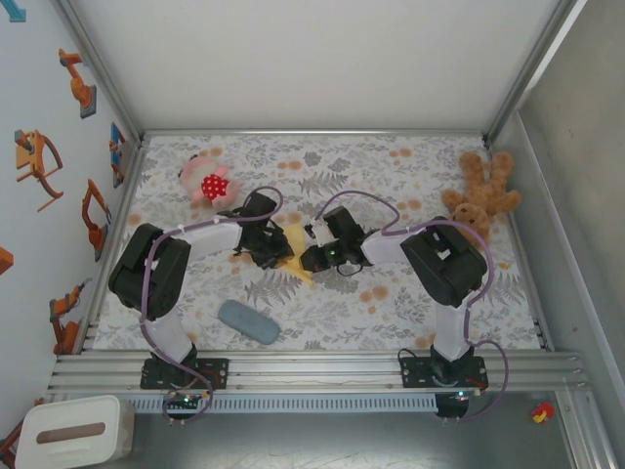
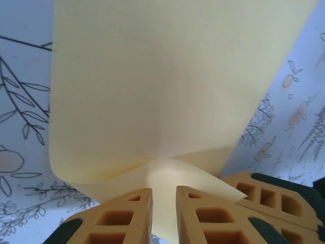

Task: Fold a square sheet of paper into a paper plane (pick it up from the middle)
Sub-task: Third fold the triangle at the center of the table.

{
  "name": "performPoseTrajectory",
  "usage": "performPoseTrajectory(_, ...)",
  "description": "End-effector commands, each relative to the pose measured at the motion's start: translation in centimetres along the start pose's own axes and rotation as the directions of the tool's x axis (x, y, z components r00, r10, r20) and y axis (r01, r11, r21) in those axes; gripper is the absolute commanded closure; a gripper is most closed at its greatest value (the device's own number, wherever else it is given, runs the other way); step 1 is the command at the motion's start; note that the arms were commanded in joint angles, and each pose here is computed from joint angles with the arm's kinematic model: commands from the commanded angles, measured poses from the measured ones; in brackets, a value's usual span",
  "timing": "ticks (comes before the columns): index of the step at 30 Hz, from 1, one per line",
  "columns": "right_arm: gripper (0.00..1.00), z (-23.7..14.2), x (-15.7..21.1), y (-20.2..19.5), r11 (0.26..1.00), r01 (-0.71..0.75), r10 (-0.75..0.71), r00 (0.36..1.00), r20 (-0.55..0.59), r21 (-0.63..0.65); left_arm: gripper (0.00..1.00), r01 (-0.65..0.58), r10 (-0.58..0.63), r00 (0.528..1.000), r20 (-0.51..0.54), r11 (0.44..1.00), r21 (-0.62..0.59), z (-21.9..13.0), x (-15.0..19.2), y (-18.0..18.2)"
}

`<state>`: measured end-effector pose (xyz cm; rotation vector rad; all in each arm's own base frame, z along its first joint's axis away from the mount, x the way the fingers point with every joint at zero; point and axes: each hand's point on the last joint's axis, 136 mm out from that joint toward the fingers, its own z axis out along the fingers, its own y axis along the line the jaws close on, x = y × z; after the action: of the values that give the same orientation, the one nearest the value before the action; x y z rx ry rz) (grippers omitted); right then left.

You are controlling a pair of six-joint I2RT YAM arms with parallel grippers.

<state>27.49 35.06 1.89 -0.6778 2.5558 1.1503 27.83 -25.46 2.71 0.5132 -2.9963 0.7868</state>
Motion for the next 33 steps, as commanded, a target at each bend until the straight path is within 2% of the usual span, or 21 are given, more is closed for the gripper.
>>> performPoseTrajectory(1,0.97,1.4,2.0,-2.6,0.995,-0.058,0.062,0.996,-0.061,0.079,0.8,-0.026,0.027,1.0,-0.012,0.999,0.041,-0.4,0.8,-0.8)
performPoseTrajectory(14,0.98,1.5,2.5,-3.0,0.993,-0.073,0.081,0.993,-0.082,0.094,0.81,-0.022,0.022,0.999,-0.025,1.0,0.007,0.8,0.9,0.2)
performPoseTrajectory(24,0.97,1.3,2.1,-2.9,0.992,-0.079,0.087,0.993,-0.074,0.099,0.86,0.003,-0.005,1.0,-0.026,0.998,-0.064,1.6,0.8,1.9)
performPoseTrajectory(29,0.93,0.6,1.0,-2.2,0.992,-0.095,0.099,0.994,-0.043,0.086,0.87,0.028,-0.031,0.999,-0.028,0.993,-0.117,2.0,1.0,3.3)
performPoseTrajectory(33,0.85,-0.9,-0.7,-1.0,0.991,-0.106,0.105,0.994,0.014,0.078,0.88,0.046,-0.051,0.998,-0.03,0.989,-0.139,2.2,0.9,4.1)
